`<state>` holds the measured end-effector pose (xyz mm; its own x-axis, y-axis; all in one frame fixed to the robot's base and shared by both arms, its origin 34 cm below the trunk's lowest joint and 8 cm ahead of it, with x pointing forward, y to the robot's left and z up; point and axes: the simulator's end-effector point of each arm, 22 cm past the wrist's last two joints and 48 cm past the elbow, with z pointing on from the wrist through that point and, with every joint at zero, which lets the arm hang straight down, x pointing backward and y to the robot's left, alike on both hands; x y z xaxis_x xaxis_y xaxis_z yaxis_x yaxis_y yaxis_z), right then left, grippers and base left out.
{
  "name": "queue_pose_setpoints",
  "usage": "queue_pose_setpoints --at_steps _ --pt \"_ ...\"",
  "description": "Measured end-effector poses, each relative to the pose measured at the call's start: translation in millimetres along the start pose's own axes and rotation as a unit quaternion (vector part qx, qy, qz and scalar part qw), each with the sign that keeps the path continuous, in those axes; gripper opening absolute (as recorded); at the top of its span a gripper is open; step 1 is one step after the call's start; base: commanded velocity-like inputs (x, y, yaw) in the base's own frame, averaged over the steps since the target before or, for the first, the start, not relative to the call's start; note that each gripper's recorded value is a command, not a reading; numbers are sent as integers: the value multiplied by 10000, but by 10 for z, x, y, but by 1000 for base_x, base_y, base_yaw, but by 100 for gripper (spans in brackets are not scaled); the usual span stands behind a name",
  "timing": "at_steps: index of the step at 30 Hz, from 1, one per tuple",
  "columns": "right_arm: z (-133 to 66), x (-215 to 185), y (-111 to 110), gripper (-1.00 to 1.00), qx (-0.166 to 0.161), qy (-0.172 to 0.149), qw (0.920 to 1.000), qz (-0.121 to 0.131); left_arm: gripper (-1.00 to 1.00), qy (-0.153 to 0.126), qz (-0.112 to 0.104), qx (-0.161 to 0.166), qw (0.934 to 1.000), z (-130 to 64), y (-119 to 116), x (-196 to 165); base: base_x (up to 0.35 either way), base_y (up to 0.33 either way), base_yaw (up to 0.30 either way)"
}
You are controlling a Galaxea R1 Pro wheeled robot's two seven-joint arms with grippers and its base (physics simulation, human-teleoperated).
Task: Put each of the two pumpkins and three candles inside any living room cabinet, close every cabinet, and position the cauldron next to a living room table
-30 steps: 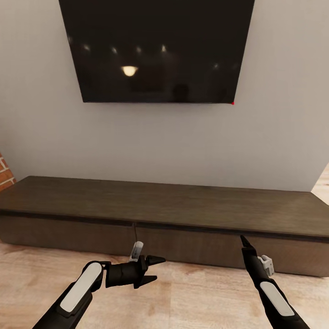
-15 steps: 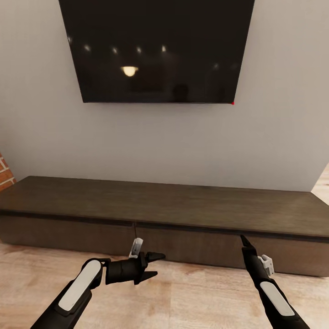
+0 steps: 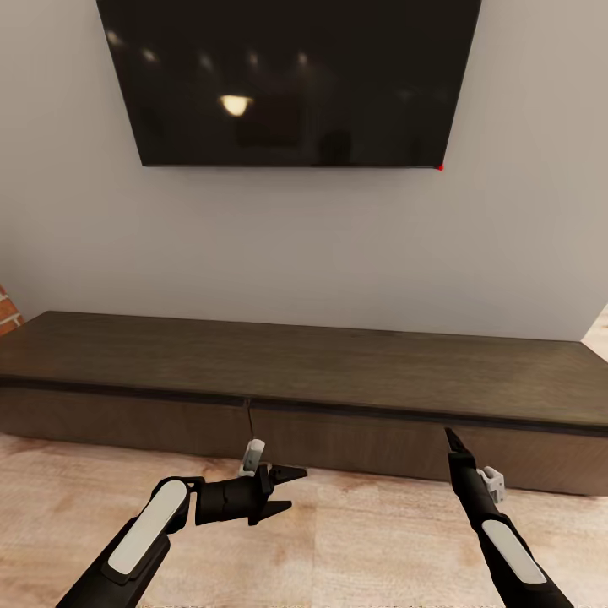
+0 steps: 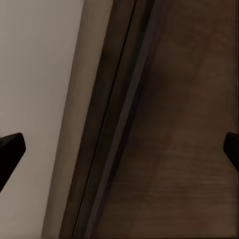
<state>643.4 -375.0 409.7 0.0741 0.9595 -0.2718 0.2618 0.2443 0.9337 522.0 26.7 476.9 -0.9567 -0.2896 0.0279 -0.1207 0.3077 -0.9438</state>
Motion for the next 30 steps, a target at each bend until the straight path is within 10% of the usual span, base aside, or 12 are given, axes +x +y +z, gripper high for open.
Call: queue_pose_setpoints --at_steps 30 --pt "3 228 60 100 -698 392 9967 159 100 147 -328 -109 9993 120 324 50 18 0 0"
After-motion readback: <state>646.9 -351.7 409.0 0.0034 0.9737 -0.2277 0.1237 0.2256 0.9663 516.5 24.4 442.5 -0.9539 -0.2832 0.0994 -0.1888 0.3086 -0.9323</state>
